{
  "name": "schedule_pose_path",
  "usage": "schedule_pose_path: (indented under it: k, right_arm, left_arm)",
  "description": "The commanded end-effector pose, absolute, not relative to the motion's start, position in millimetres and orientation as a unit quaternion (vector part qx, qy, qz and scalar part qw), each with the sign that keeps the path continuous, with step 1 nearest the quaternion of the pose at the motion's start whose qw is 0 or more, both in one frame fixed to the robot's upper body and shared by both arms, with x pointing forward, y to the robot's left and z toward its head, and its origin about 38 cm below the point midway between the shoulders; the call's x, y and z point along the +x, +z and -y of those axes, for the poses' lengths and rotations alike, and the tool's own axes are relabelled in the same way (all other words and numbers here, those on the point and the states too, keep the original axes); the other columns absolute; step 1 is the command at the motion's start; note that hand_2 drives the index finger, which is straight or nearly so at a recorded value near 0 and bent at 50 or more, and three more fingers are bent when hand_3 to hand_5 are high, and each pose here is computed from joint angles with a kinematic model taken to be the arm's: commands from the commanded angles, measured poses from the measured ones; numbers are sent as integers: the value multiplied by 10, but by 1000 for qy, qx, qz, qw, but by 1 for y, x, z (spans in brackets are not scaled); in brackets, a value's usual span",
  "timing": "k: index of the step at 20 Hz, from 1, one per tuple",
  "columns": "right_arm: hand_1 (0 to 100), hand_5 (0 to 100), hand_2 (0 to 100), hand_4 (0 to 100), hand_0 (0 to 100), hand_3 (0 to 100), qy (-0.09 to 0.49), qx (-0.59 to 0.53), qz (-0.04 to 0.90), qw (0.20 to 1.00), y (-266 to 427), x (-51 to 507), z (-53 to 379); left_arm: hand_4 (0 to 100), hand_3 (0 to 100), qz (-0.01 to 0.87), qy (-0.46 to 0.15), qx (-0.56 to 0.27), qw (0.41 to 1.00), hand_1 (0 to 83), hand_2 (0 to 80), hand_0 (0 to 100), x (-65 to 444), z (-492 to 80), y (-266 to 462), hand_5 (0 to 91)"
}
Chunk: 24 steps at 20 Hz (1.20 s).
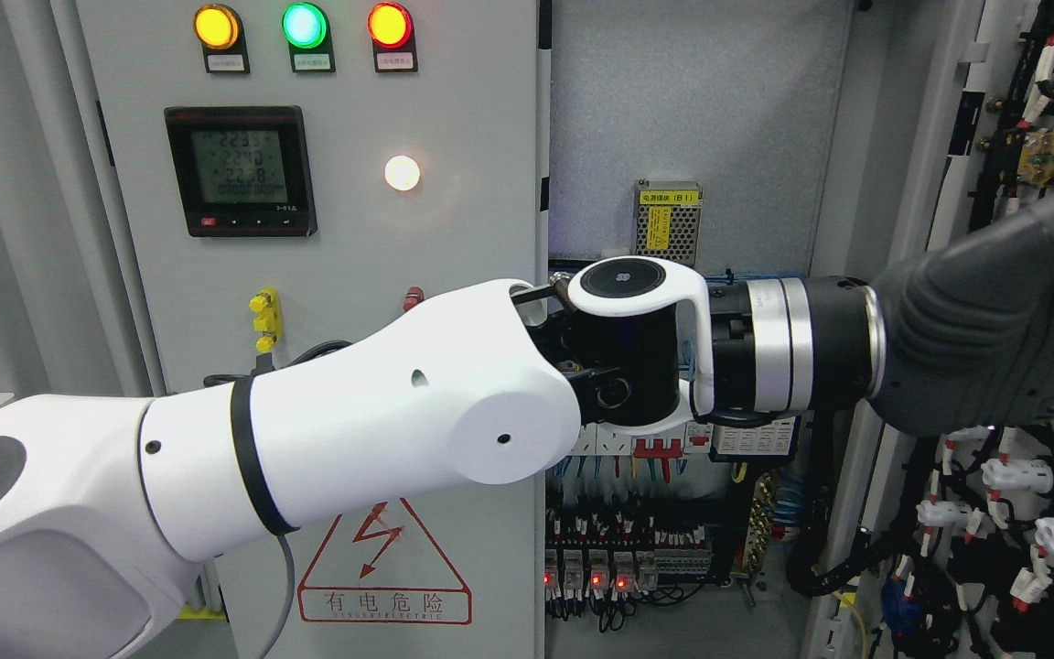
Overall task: Open door with both hands
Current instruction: 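Push the silver-handled door open with the left hand, swinging it outward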
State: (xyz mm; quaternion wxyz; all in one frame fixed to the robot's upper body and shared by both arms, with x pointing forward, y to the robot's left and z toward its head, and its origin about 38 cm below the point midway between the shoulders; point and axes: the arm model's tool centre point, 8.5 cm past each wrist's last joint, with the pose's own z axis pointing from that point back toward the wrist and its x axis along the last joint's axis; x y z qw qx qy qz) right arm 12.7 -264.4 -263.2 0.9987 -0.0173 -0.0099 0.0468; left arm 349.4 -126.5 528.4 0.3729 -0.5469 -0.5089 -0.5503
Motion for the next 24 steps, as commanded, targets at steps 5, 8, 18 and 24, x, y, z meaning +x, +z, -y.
schedule_pose_path:
  k: [5,8,18,24]
  right_arm:
    - [0,0,0,0,219,0,47,-21,-5,999,-263,-7,270]
    - [0,0,0,0,219,0,46,-21,-4,999,-263,-6,270]
    - [0,0,0,0,219,0,47,-21,-4,999,-263,-6,270]
    - [0,0,0,0,219,0,46,-21,-4,999,-263,-6,270]
  left_arm:
    - [34,28,487,-568,-543,383,0,28,289,341,147,508,0]
    - [34,28,488,-566,-542,384,0,28,289,343,147,508,0]
    - [34,28,505,-556,-541,379,0,28,289,349,145,514,0]
    - [34,28,508,-556,-542,374,0,27,289,348,144,517,0]
